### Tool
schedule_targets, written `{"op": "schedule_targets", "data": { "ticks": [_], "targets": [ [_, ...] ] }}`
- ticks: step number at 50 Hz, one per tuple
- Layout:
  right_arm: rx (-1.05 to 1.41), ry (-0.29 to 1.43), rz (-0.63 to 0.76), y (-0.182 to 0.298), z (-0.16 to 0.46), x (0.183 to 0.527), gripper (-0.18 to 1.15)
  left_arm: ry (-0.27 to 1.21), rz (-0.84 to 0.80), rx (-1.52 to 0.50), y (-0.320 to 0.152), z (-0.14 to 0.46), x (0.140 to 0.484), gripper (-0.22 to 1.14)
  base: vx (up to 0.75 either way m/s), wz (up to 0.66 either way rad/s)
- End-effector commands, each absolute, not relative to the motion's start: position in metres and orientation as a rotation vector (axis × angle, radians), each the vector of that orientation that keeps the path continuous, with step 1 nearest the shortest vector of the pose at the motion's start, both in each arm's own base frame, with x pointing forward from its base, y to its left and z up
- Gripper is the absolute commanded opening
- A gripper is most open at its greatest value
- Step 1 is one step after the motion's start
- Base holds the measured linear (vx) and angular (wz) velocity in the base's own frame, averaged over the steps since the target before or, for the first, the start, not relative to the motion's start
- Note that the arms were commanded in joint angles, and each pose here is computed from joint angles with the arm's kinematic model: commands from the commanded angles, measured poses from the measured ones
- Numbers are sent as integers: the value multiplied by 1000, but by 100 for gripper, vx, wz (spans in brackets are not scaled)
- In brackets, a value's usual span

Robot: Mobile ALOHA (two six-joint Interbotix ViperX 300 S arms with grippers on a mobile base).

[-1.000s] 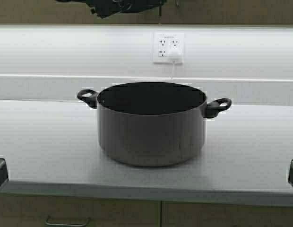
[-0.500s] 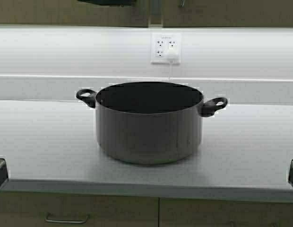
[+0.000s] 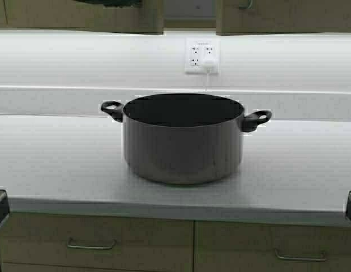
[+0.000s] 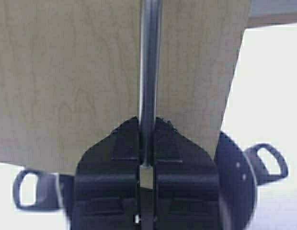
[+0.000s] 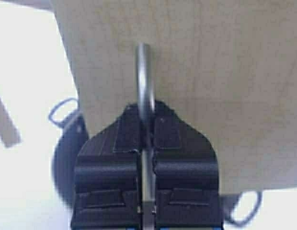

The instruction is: Open the cabinet, put the pot inside, then close it

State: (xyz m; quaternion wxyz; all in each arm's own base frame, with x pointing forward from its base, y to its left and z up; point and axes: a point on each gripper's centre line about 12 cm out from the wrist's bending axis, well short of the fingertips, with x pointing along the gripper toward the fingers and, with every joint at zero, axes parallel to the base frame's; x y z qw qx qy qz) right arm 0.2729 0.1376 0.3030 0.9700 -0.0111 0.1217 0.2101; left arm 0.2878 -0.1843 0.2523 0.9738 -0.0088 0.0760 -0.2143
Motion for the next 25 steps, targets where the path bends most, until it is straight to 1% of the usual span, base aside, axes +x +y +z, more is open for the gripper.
{"op": "schedule_targets", "data": {
  "ticks": [1,13,25],
  "targets": [
    [-13,263,402,120,307,275,6,155,-394,-31,-164,261,288,3,-15,6],
    [-25,302,368,103,299,279,6,214,-369,13,-137,263,285,3,-15,2],
    [-35,333,340,92,289,279,6,233,-303,3,-103,263,270,3,-8,-5]
  ]
}}
